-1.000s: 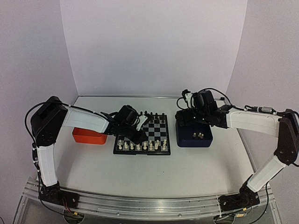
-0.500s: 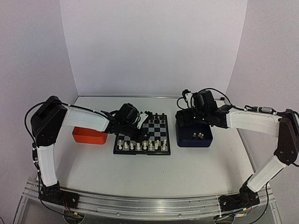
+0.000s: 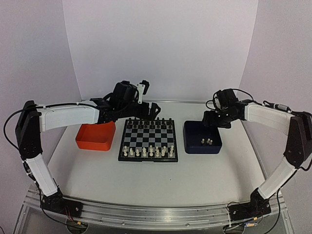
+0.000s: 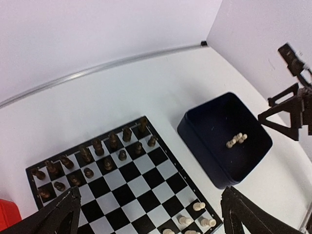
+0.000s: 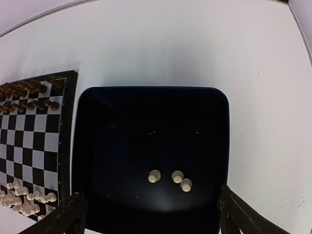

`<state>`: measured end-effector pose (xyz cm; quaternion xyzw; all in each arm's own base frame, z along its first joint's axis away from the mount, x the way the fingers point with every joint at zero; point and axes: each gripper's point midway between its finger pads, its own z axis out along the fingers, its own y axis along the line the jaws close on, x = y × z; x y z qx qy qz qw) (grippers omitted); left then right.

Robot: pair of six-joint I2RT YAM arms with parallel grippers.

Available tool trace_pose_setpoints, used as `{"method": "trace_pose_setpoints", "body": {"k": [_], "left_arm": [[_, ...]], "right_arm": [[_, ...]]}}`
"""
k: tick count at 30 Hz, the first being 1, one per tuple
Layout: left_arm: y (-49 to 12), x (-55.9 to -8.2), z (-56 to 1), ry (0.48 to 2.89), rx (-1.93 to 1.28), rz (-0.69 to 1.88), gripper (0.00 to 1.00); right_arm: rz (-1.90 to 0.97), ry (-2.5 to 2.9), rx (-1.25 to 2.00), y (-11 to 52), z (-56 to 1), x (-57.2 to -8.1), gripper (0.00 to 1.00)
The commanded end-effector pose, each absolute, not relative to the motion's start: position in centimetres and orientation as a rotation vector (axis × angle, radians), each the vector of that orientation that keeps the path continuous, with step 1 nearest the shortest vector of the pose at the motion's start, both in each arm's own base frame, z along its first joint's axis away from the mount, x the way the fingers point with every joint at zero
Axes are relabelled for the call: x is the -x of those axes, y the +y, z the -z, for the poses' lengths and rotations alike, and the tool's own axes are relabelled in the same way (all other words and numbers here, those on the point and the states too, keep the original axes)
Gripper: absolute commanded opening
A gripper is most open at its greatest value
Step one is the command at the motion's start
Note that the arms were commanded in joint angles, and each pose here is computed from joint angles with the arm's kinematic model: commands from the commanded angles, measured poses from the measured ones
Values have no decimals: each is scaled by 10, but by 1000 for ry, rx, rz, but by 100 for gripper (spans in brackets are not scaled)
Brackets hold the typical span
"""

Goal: Set up the chess pieces on the board
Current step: Pick up the chess piece from the storage box.

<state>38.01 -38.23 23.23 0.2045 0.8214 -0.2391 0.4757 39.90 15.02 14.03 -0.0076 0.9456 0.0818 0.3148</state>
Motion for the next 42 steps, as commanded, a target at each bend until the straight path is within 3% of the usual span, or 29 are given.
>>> {"method": "trace_pose_setpoints", "body": {"k": [1,6,15,26,36,40,42], "left_arm": [[-355,-388,-283,1894,-304,536,100],[-350,-390,-268,1941,-280,499,100],[-354,-388,-256,1970,-280,528,100],[-350,-385,-252,1989,-257,530,100],[-342,-384,-252,1992,-233,506,100],[-344,-385,-251,1990,-242,507,100],[-345,-385,-251,1990,-248,507,100]], "right_arm": [[-320,2738,-54,157,-105,-374,87],[-332,2778,0,164,-95,-379,80],[-294,2874,73,172,-65,-394,55],[-175,2908,133,169,-33,-416,39],[-130,2961,109,161,-24,-402,24],[-124,2958,113,158,-29,-398,1],[-147,2942,114,161,-37,-399,0]]}}
